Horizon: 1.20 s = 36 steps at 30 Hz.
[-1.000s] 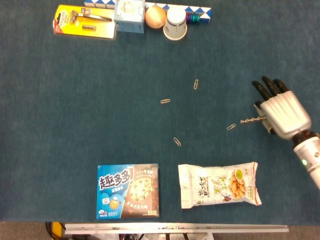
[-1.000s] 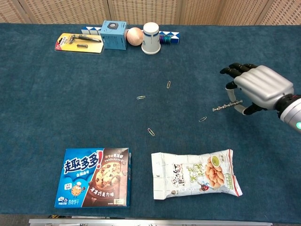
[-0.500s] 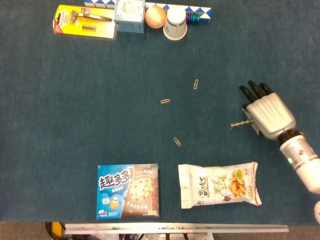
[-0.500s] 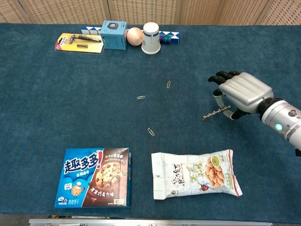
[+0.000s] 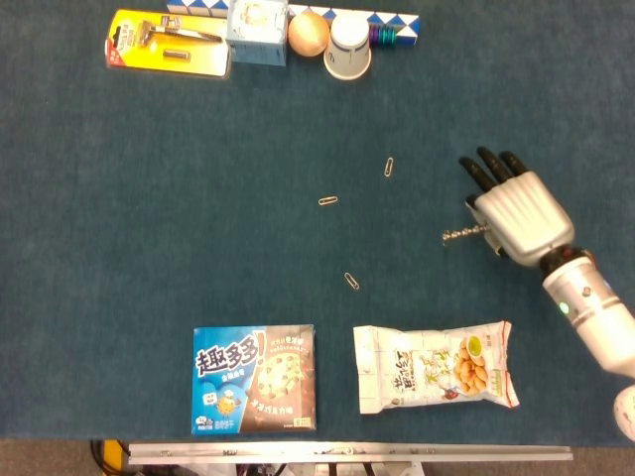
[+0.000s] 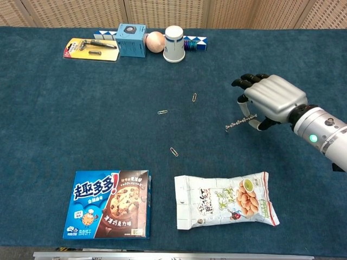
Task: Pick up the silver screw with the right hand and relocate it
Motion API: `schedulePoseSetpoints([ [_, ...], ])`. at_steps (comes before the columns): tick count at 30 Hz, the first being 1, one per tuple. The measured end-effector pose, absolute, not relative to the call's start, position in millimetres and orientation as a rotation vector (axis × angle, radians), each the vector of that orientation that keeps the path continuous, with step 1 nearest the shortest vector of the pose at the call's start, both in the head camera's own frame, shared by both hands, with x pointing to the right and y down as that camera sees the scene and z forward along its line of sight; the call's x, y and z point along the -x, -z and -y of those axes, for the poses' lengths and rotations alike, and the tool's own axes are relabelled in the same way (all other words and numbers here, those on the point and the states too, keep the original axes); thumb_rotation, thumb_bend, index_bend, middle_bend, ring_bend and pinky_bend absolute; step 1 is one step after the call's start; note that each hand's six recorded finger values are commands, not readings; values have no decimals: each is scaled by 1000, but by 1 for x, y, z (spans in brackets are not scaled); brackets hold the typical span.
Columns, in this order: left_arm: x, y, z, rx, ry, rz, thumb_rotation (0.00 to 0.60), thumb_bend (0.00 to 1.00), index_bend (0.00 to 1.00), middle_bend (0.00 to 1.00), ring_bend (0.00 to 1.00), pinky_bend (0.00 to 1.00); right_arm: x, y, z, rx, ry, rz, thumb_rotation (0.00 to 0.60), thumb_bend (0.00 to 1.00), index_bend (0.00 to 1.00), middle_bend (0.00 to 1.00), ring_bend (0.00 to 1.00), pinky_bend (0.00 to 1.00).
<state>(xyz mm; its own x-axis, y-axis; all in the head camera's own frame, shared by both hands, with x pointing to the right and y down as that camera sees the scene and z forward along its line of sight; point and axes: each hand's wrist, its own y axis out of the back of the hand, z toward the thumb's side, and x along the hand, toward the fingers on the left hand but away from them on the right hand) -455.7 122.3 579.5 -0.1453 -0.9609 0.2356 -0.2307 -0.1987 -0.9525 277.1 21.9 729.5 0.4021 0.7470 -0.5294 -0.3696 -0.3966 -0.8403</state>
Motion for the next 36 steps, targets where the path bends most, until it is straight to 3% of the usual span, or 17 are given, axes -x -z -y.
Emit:
schedulePoseSetpoints([
  [8,461,-578,-123,1447,1397,-1411,600,0,519,433,462,597,-262,-724,-1,1529,-1251,354,600,306,638,128,0,148],
  [36,478,-575,-121,1435,1419,-1460,600,0,519,433,462,597,-207,-762,67,1506,-1301,331,600,306,638,128,0,148],
])
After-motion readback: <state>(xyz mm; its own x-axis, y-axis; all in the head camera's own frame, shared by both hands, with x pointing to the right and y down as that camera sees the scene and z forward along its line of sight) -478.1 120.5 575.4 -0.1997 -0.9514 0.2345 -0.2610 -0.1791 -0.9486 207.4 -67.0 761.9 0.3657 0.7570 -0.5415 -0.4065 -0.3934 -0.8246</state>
